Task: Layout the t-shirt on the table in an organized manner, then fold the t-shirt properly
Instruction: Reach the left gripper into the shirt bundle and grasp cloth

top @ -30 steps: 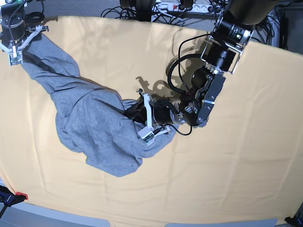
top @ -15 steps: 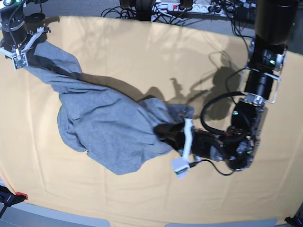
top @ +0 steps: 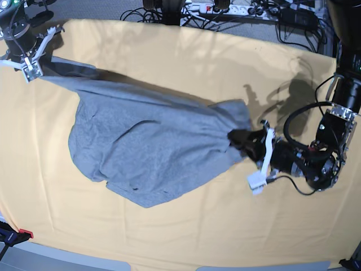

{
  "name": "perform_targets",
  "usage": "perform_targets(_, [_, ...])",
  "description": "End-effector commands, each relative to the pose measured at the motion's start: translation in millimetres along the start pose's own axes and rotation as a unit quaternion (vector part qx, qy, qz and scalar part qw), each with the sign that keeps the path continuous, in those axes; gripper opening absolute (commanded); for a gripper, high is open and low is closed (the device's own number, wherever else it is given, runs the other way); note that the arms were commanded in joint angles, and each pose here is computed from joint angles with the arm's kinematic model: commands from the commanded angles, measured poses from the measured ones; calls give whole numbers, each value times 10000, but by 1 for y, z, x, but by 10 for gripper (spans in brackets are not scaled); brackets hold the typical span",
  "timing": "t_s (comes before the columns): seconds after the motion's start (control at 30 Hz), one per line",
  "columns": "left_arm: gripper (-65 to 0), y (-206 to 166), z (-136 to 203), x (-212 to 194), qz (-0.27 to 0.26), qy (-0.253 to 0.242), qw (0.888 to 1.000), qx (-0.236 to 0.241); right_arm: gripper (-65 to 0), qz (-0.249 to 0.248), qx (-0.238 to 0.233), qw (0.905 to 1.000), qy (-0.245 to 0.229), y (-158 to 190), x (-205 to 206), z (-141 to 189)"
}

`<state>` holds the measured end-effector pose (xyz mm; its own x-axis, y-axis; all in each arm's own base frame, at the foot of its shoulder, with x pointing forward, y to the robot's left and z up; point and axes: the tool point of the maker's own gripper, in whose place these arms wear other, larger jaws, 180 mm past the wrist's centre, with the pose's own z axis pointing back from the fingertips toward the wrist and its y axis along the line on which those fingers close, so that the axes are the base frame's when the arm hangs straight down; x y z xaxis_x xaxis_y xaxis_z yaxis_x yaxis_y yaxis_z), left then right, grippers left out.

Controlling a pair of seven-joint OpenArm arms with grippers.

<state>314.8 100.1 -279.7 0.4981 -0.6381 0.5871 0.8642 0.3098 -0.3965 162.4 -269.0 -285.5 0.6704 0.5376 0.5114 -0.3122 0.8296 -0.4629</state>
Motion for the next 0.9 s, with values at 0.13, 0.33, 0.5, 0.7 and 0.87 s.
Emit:
perform_targets(0.13, [-650, -8, -3, -38, 67, 728, 9972, -130, -650, 223, -21, 9996, -158, -5, 8, 3])
perform_targets(0.33, [-650, -5, -3, -22, -10, 406, 9992, -62, -650, 43, -357, 9948, -949, -22, 45, 3])
perform_targets(0.5, [-650, 39, -7, -3, -681, 312, 9905, 1150, -650, -225, -330, 9855, -1651, -30, 82, 4])
perform_targets(0.7, [-650, 68, -22, 25, -1152, 96, 9731, 1990, -650, -769, -177, 9848, -1547, -45, 72, -36])
perform_targets(0.87, [-291, 85, -27, 49, -1285, -93, 9558, 2643, -650, -1193, -113, 9837, -1342, -59, 58, -69])
